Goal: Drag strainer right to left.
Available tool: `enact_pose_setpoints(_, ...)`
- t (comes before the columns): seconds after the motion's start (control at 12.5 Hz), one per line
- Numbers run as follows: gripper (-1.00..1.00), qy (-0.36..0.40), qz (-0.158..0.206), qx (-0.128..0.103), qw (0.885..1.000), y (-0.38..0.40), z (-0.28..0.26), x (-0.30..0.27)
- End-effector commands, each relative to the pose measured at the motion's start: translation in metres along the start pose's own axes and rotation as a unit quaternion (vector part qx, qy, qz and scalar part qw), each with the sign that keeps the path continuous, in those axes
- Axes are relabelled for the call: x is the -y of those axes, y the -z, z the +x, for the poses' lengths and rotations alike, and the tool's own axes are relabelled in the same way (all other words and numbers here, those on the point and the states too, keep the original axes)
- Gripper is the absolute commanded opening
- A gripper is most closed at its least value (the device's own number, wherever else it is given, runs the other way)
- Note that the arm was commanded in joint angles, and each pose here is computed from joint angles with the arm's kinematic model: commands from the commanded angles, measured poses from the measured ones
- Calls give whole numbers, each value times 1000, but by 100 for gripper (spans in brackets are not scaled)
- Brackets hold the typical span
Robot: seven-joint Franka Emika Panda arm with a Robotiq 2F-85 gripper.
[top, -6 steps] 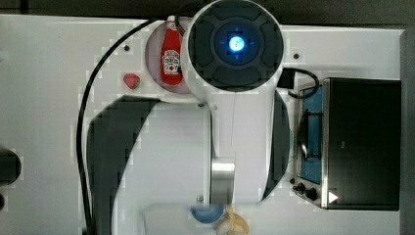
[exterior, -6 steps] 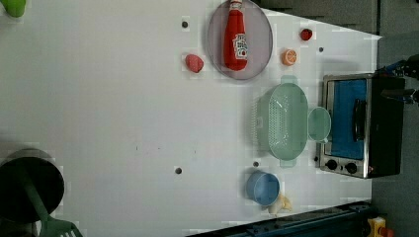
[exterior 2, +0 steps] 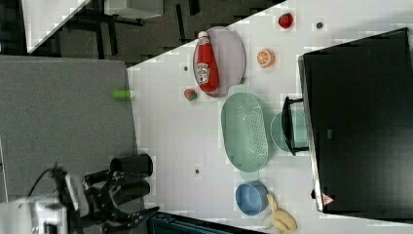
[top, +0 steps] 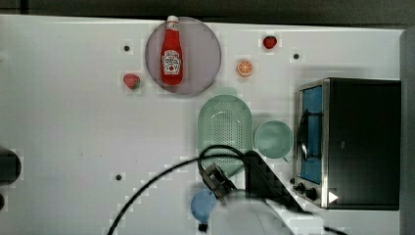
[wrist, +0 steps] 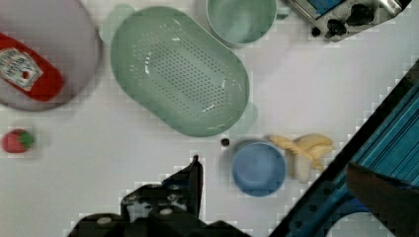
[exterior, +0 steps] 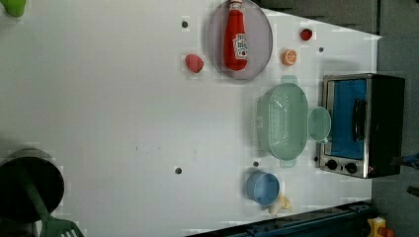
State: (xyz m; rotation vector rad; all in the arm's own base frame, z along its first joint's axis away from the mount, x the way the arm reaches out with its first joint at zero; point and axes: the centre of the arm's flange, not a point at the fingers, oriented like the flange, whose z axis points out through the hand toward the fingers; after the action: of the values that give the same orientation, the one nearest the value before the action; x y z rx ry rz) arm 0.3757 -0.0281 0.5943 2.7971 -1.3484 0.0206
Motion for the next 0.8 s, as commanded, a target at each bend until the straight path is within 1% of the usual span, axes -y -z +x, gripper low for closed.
enact_pose_setpoints(0.08,100,-29,-25,25,999,-65,22,19)
enact_pose_setpoints(0.32,100,-43,-17,17,999,-134,28,35)
enact_pose_setpoints(0.48,100,-84,-13,13,996,-187,29,44)
enact_pose_setpoints(0.64,100,-157,-12,9,987,-236,27,55)
enact_pose_setpoints(0.8,100,-201,-11,5,980,-273,28,78)
